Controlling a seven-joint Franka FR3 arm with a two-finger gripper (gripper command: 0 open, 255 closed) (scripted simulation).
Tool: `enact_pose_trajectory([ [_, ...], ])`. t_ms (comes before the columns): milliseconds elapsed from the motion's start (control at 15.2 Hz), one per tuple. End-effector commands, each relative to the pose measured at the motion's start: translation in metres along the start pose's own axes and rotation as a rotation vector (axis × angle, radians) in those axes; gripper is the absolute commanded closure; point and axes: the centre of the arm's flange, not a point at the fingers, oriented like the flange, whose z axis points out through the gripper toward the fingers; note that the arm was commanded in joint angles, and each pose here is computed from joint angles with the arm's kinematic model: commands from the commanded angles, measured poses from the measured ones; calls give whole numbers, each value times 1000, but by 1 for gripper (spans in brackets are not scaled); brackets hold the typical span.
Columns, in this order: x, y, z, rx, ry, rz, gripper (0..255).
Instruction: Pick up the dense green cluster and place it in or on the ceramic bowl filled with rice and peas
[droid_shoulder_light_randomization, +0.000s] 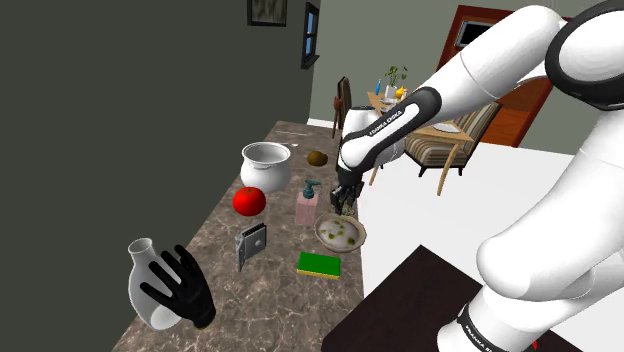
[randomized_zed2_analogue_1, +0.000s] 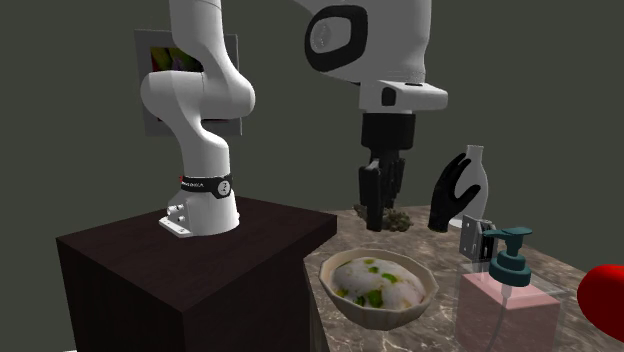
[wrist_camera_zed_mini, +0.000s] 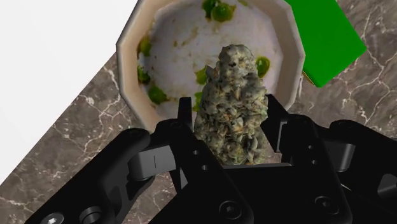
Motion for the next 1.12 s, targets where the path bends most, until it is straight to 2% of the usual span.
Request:
enact_pose_trajectory([
  [0,1,2,9,0,0,-1,255],
  [660,3,2,67,0,0,-1,255],
  [924,3,2,67,0,0,-1,255],
  [990,3,2,65,-1,3,-2,0],
  [1056,3,2,65,-1,3,-2,0],
])
